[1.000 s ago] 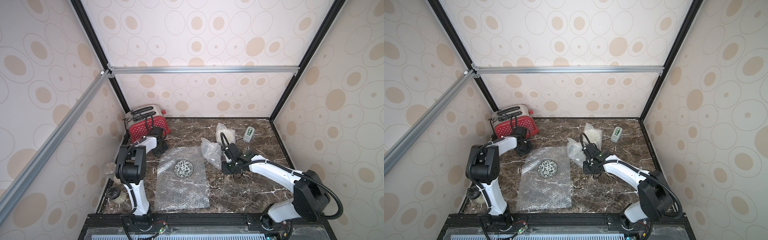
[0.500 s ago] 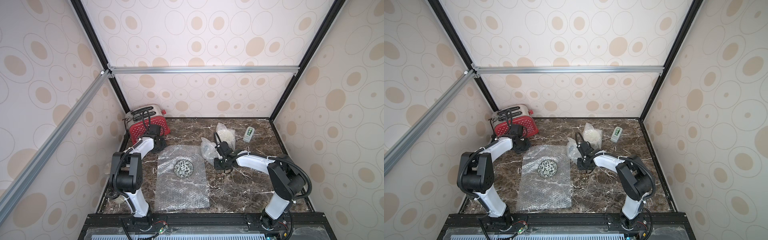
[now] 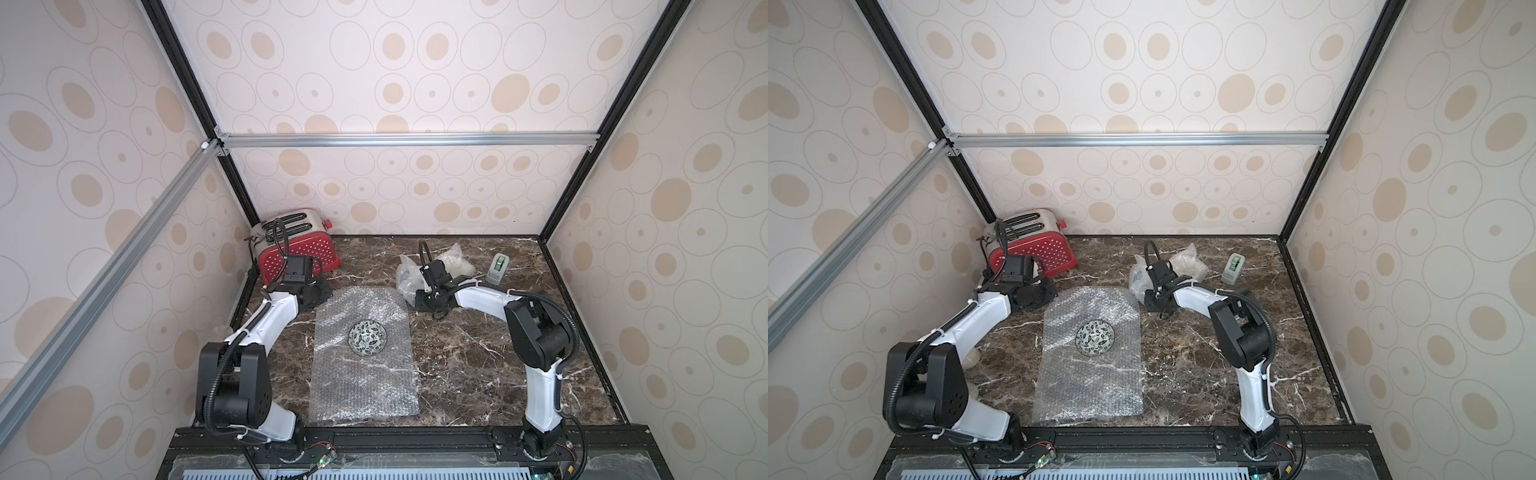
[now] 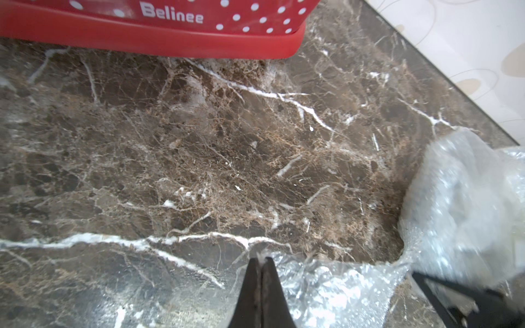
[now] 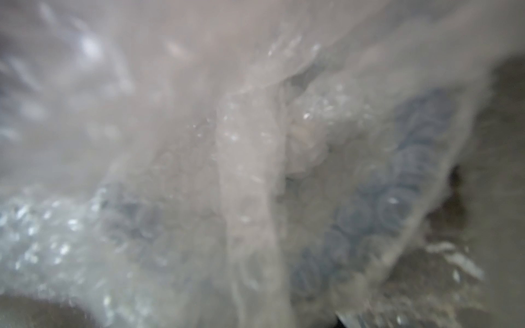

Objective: Wrap bowls in bubble wrap
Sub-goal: Wrap the bowl in bubble wrap.

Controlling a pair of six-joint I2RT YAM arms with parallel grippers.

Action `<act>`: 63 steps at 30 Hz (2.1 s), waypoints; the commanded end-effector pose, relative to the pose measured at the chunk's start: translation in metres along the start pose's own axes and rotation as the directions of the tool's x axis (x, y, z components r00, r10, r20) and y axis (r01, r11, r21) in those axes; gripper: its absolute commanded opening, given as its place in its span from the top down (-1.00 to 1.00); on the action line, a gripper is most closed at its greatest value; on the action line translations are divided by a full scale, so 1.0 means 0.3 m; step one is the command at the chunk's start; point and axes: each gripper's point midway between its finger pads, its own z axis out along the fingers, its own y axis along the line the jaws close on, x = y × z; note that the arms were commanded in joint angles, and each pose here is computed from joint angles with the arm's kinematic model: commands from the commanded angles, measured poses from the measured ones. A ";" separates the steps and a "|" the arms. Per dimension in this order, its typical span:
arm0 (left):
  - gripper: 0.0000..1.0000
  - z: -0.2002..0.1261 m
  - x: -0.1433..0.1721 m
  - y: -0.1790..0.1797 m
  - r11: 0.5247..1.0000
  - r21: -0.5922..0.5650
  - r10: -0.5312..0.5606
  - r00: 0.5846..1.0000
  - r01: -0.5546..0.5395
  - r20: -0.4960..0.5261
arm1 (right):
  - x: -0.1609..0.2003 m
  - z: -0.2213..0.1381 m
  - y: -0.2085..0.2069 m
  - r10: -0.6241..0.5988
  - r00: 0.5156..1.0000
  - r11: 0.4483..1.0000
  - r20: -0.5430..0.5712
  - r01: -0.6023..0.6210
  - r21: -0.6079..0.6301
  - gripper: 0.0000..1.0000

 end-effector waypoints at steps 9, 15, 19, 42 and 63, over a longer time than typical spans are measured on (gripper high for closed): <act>1.00 -0.113 0.038 -0.067 0.995 0.067 0.068 0.997 -0.069 0.021 | -0.078 0.056 0.033 -0.005 0.999 0.999 -0.052 0.003 -0.054 0.23; 1.00 -0.170 0.109 -0.123 0.984 0.096 0.149 0.989 -0.149 0.007 | -0.076 -0.068 0.041 -0.032 0.999 0.998 -0.036 0.030 -0.061 0.21; 1.00 -0.212 0.158 -0.108 0.982 0.096 0.168 0.986 -0.165 -0.015 | -0.078 -0.148 0.046 -0.054 0.998 0.997 -0.028 0.052 -0.062 0.21; 1.00 -0.300 0.557 -0.232 0.916 0.368 0.270 0.922 -0.158 -0.276 | -0.093 -0.461 0.309 -0.186 0.982 0.952 -0.002 0.180 -0.247 0.17; 1.00 -0.170 0.728 -0.149 0.931 0.250 0.350 0.850 -0.267 -0.394 | 0.282 -0.307 0.677 -0.341 0.903 0.842 -0.261 0.169 -0.512 0.21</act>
